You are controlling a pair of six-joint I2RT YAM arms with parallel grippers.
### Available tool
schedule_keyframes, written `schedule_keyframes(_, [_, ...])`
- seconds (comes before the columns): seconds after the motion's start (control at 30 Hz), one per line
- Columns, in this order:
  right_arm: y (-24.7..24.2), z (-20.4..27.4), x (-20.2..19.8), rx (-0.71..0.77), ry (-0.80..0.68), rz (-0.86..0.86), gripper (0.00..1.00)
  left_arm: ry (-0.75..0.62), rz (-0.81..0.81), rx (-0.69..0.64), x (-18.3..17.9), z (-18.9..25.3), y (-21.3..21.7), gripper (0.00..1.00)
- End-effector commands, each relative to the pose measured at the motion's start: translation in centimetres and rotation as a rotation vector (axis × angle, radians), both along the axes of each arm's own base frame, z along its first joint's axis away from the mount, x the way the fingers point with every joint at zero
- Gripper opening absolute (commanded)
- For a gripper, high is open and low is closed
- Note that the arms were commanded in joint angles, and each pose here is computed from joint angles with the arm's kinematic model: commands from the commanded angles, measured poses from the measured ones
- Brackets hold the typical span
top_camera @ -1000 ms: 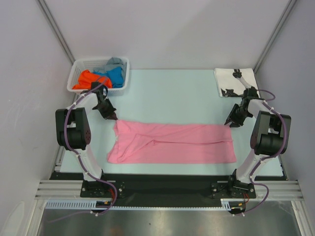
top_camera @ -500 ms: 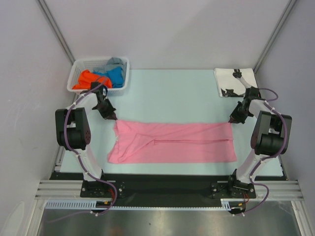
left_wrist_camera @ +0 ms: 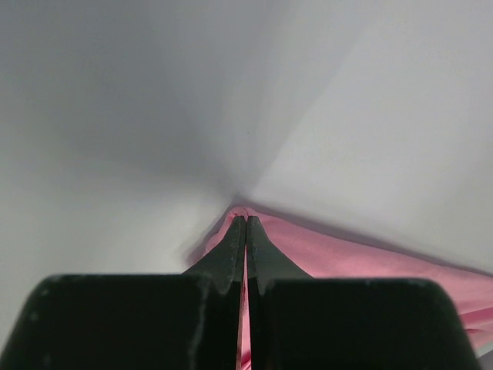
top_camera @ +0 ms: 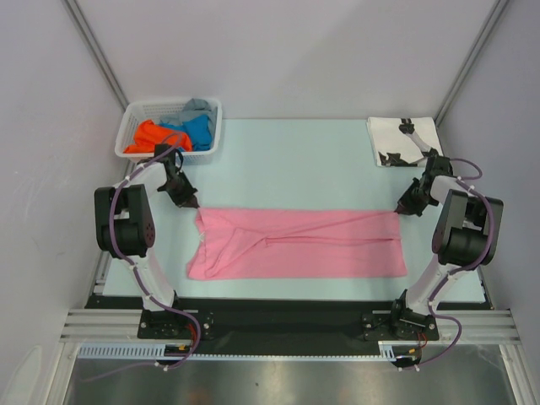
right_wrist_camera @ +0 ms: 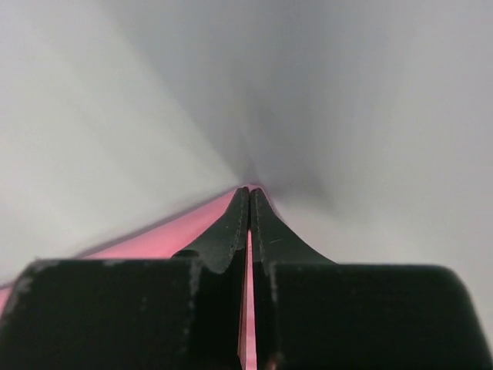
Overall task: Fold and stack the t-shirts
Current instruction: Fold the tshirt
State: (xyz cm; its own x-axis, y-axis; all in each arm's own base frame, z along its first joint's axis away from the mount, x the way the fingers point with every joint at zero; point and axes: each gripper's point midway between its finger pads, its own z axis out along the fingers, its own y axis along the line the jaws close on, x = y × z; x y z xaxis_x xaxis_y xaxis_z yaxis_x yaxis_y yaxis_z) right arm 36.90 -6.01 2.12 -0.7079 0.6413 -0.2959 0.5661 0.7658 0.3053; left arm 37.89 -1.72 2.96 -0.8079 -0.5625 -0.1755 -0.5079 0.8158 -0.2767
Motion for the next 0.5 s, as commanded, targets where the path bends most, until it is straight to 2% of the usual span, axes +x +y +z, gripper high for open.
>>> schedule_keyframes(0.0, [-1.2, 0.8, 1.3, -0.046, -0.033, 0.014, 0.00, -0.082, 0.036, 0.053, 1.4, 1.5, 1.5, 0.01])
schedule_keyframes(0.07, [-1.4, 0.8, 1.2, -0.054, -0.015, 0.022, 0.01, -0.100, 0.034, 0.068, 1.7, 1.8, 1.8, 0.00])
schedule_keyframes(0.13, [-1.3, 0.9, 1.2, -0.056, -0.003, 0.035, 0.09, -0.112, 0.026, 0.075, 1.9, 2.3, 1.9, 0.04])
schedule_keyframes(0.17, [-1.1, 1.1, 1.0, -0.056, 0.016, 0.039, 0.22, -0.119, 0.019, 0.071, 1.9, 2.6, 1.8, 0.13])
schedule_keyframes(0.23, [-0.7, 1.4, 1.0, -0.079, 0.039, 0.057, 0.31, -0.142, 0.011, 0.076, 1.9, 3.5, 1.7, 0.31])
schedule_keyframes(0.27, [-0.4, 1.6, 0.2, -0.083, 0.079, 0.060, 0.38, -0.150, 0.011, 0.076, 1.9, 3.9, 1.8, 0.48])
schedule_keyframes(0.3, [-0.8, 2.4, 0.5, -0.117, 0.079, 0.054, 0.40, -0.162, 0.004, 0.078, 1.8, 4.3, 1.7, 0.54])
schedule_keyframes(0.37, [-0.2, 3.0, -0.3, -0.145, 0.125, 0.067, 0.47, -0.184, -0.004, 0.097, 1.5, 5.8, 1.7, 0.61])
schedule_keyframes(0.47, [-0.4, 4.9, -1.1, -0.211, 0.136, 0.075, 0.55, -0.222, -0.057, 0.129, 0.9, 8.0, 0.7, 0.60])
